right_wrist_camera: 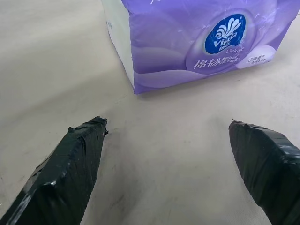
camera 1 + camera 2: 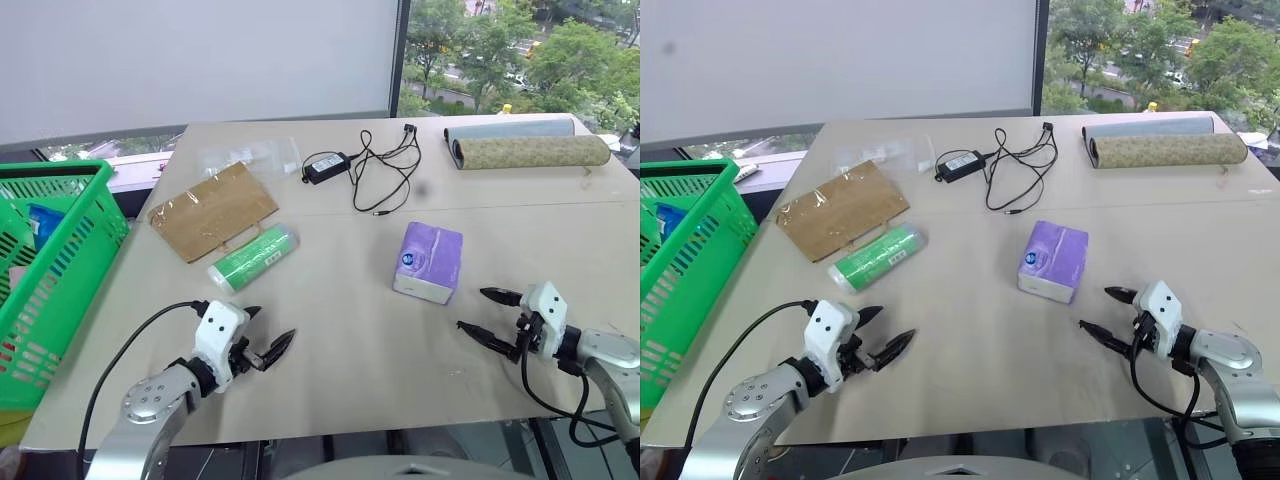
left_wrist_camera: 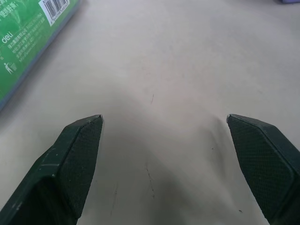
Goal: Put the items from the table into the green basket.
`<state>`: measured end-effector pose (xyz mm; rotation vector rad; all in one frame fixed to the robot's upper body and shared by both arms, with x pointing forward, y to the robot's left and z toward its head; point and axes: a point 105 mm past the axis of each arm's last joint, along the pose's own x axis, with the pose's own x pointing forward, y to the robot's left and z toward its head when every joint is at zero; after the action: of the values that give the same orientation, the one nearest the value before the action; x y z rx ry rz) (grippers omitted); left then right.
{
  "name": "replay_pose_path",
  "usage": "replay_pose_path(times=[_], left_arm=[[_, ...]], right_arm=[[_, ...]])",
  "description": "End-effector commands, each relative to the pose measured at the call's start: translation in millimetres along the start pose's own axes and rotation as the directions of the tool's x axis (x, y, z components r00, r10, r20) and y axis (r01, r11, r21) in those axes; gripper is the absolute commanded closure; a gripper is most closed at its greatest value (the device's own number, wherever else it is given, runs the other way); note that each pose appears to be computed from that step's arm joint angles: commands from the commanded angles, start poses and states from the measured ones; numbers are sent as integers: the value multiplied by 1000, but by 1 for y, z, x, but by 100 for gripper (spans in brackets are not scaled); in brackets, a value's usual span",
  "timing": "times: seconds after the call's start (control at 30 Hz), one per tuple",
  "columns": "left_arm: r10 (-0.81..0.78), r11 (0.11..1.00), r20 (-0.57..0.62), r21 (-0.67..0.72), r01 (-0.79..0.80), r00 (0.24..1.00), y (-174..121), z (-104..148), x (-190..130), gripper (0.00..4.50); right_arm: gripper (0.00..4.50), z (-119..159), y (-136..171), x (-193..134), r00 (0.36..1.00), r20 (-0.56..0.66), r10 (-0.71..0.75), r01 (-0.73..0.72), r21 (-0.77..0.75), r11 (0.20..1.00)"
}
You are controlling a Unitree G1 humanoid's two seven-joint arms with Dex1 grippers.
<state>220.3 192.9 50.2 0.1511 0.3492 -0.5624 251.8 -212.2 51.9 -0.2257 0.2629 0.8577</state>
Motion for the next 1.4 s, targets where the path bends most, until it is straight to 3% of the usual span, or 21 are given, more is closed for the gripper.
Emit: replay_pose_path(times=[0.03, 0.5, 0.67, 0.8, 0.93, 1.07, 1.17, 1.4], left_arm=[[-3, 1000, 39, 17, 2, 999, 1, 8, 0, 12], [-9, 1000, 74, 21, 7, 997, 2, 12, -1, 12], [4, 1000, 210, 24, -10, 978, 13, 44, -6, 12], [10, 996, 261, 83, -33, 965, 30, 66, -18, 12], [117, 967, 229, 193, -163, 966, 74, 81, -39, 12], [150, 951, 122, 254, -177, 981, 96, 66, -31, 12], [119, 968, 81, 213, -133, 990, 99, 53, -15, 12], [103, 978, 3, 182, -102, 995, 107, 32, 12, 12]], right_arm=[[0, 13, -4, 0, 999, 40, -4, 5, -36, 999], [0, 17, -5, 4, 999, 49, 6, -3, -55, 998], [0, 24, 0, 4, 997, 65, 43, -39, -51, 998], [0, 41, 11, 5, 989, 93, 111, -106, -58, 993], [0, 90, 49, 9, 932, 153, 328, -322, -64, 945], [0, 123, 75, 20, 883, 184, 431, -416, -115, 902], [0, 138, 80, 29, 871, 214, 441, -417, -149, 896], [0, 141, 82, 38, 881, 202, 427, -393, -188, 900]])
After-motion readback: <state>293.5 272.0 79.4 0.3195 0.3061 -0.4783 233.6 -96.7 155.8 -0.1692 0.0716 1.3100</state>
